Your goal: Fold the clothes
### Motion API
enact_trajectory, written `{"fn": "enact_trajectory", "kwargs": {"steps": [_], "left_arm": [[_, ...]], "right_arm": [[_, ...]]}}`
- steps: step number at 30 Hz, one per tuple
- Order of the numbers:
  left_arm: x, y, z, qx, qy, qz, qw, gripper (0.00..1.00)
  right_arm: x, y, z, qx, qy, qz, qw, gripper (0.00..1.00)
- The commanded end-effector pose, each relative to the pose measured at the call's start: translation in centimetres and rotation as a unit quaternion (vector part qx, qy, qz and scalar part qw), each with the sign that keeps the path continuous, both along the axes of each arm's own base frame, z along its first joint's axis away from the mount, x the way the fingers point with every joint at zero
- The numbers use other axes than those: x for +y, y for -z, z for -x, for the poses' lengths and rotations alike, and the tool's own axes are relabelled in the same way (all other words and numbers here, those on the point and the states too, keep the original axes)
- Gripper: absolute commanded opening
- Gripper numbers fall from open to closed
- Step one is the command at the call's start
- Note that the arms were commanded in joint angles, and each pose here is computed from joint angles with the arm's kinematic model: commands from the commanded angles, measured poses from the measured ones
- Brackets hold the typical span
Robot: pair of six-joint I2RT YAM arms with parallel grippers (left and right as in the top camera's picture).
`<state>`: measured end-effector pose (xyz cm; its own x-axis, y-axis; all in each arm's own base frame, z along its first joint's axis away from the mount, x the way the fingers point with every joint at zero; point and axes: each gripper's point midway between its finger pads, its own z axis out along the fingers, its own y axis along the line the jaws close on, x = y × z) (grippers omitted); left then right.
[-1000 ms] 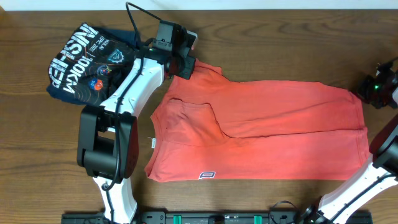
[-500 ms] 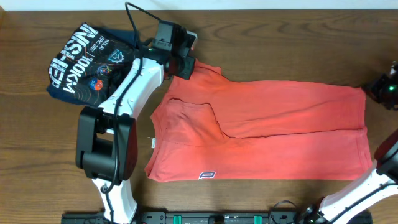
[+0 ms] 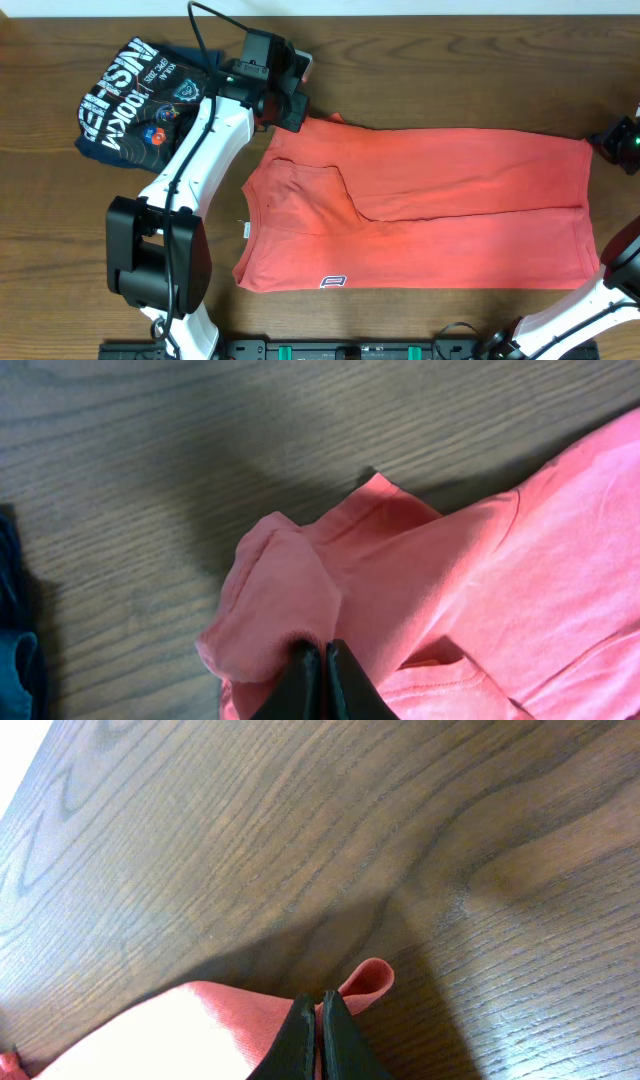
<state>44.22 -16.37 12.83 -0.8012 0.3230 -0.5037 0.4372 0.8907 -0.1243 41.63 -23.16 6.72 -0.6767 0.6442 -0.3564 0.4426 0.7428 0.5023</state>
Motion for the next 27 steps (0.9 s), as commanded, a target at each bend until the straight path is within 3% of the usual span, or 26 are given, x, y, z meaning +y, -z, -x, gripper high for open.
{"fn": "enact_trajectory", "kwargs": {"steps": [1, 12, 15, 17, 20, 27], "left_arm": [[-0.2, -0.1, 0.1, 0.003, 0.000, 0.002, 1.000, 0.06], [-0.2, -0.1, 0.1, 0.002, 0.000, 0.002, 1.000, 0.06], [-0.2, -0.1, 0.1, 0.002, 0.000, 0.003, 1.000, 0.06], [-0.2, -0.1, 0.1, 0.002, 0.000, 0.002, 1.000, 0.06], [-0.2, -0.1, 0.1, 0.002, 0.000, 0.002, 1.000, 0.06], [-0.2, -0.1, 0.1, 0.002, 0.000, 0.003, 1.000, 0.06]], "right_arm": [[-0.1, -1.0, -0.2, -0.011, 0.000, 0.000, 1.000, 0.01], [-1.1, 1.2, 0.9, 0.037, 0.019, 0.033, 0.999, 0.04], [-1.1, 3.4, 0.8, 0.056, 0.022, 0.035, 0.998, 0.15], [-1.2, 4.3, 0.7, 0.059, 0.022, 0.034, 0.997, 0.33], [-1.8, 5.5, 0.7, 0.067, 0.027, 0.043, 0.996, 0.50], [-2.7, 5.8, -0.6, 0.042, 0.029, 0.063, 0.997, 0.55]]}}
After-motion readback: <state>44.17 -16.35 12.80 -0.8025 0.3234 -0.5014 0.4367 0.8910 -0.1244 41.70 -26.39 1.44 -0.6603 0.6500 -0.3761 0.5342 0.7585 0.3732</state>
